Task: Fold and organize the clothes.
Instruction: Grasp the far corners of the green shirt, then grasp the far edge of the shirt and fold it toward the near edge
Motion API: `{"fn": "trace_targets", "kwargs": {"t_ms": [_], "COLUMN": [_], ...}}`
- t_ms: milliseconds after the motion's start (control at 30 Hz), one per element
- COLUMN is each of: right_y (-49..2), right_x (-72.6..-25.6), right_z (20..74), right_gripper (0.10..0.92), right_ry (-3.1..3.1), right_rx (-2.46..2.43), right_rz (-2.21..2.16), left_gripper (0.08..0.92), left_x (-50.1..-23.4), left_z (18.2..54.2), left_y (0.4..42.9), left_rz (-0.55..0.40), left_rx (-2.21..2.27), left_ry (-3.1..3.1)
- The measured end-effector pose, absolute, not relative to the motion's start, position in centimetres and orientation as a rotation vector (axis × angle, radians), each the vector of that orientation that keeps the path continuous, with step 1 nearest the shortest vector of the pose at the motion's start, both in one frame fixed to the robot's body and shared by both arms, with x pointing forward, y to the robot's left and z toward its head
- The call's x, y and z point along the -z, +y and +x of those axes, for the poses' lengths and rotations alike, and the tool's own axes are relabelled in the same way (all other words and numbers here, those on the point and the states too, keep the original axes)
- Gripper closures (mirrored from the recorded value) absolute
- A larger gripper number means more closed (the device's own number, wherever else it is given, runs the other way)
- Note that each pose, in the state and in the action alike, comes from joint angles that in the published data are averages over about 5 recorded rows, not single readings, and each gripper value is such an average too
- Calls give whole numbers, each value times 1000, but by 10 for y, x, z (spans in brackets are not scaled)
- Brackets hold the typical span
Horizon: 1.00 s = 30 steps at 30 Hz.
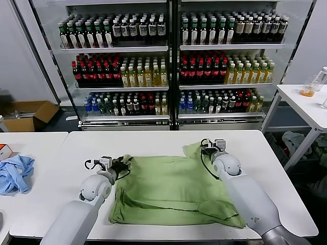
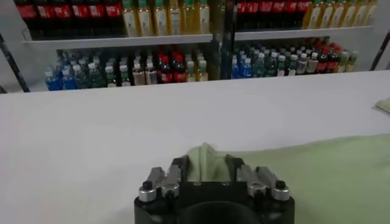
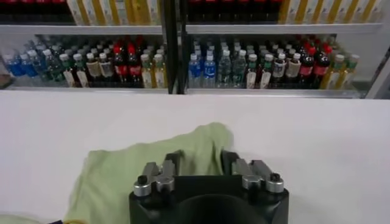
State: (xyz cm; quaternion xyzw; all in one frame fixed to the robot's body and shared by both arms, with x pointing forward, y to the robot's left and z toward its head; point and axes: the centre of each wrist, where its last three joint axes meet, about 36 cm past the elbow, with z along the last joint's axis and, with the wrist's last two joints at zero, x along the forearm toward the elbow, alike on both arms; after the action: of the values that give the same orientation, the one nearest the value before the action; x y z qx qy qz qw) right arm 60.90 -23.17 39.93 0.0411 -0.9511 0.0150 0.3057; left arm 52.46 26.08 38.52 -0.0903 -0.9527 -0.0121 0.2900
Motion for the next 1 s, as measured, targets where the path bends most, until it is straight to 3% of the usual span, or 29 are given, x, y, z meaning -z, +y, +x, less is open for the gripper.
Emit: {"fn": "trace_targets", "kwargs": {"t_ms": [233,333,1000], "right_y": [-234,-234,-262], "right_x": [-403,-407,-456], "right_z": [597,590,499], "right_gripper": [873,916,917], "right_ry": [-2554,-2576,-2756], "right_rx": [-23,-13,19], "right_rz": [127,139,195], "left_gripper": [828,881,899], "left_x": [-387,-390,-430], "left_z": [517,513,455], "left_y": [265,266,279], "left_rz": [-264,-279,-391], "left_rx": [-30,-59,-155], "left_ry": [-2551,-2561,-2629]}}
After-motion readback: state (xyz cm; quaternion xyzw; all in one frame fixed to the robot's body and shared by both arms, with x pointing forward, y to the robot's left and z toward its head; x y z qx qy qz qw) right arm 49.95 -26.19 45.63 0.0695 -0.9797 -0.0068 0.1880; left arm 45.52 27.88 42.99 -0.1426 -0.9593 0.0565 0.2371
